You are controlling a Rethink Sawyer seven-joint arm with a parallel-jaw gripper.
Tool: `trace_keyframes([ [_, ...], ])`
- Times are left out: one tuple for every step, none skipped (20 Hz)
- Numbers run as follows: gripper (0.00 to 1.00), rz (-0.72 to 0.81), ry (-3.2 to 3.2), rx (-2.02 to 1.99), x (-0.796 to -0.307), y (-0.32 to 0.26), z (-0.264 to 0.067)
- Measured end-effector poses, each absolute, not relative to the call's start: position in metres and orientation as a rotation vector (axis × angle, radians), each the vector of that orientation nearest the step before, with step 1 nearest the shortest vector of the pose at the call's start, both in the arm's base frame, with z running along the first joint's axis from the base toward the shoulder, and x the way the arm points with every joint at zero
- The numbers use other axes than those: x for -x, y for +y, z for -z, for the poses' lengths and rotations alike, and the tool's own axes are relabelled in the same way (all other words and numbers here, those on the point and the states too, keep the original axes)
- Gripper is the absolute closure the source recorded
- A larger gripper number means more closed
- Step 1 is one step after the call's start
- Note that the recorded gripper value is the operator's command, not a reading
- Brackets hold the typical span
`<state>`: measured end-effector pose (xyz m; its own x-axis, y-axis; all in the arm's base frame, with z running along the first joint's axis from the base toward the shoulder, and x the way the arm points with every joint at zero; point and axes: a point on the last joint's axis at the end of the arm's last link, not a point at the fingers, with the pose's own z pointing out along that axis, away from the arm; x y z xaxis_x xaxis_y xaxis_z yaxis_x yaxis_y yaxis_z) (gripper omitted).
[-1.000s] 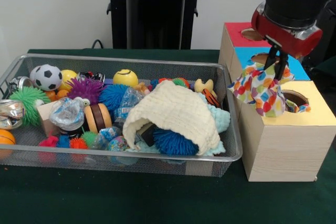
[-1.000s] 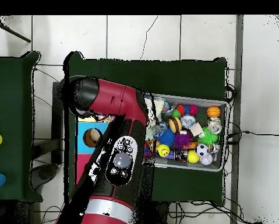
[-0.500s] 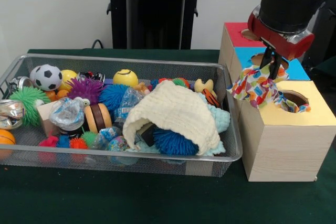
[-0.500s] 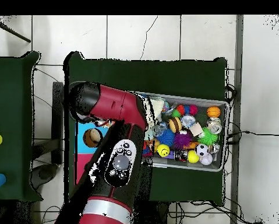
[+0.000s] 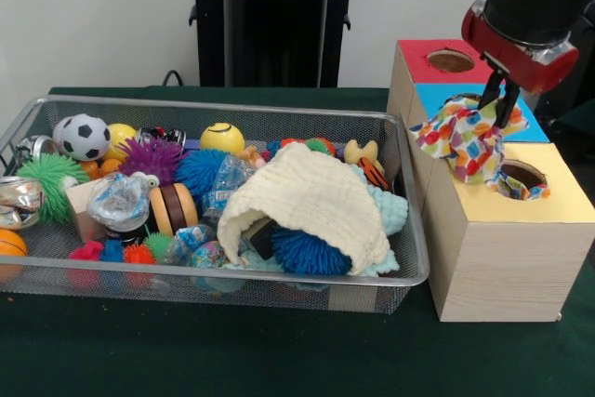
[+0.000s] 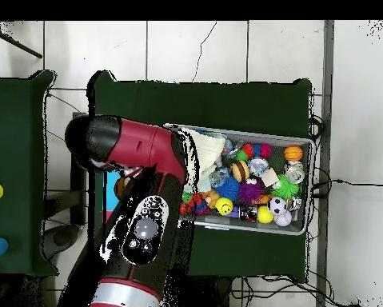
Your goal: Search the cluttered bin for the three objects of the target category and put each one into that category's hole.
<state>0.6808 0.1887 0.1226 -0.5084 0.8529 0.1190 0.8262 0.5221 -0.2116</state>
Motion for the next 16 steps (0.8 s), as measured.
trace_keyframes([
  [1.00,-0.190,-2.557,1.433,-0.682,0.190,-0.124],
  [1.00,-0.190,-2.567,1.444,-0.687,0.190,-0.127],
  [1.00,-0.190,-2.573,1.448,-0.690,0.189,-0.128],
  [1.00,-0.188,-2.578,1.451,-0.693,0.189,-0.128],
  [1.00,-0.182,-2.588,1.458,-0.699,0.189,-0.130],
  [1.00,-0.178,-2.591,1.461,-0.702,0.189,-0.131],
  [1.00,-0.167,-2.600,1.469,-0.710,0.188,-0.132],
  [1.00,-0.163,-2.603,1.473,-0.713,0.188,-0.132],
  [1.00,-0.153,-2.607,1.479,-0.719,0.188,-0.133],
  [1.00,-0.142,-2.611,1.486,-0.724,0.187,-0.133],
  [1.00,-0.135,-2.612,1.490,-0.728,0.187,-0.133],
  [1.00,-0.126,-2.612,1.494,-0.734,0.186,-0.133],
  [1.00,-0.121,-2.610,1.496,-0.737,0.186,-0.134],
  [1.00,-0.116,-2.608,1.499,-0.740,0.186,-0.134],
  [1.00,-0.104,-2.599,1.505,-0.747,0.184,-0.134],
  [1.00,-0.098,-2.589,1.508,-0.752,0.184,-0.135],
])
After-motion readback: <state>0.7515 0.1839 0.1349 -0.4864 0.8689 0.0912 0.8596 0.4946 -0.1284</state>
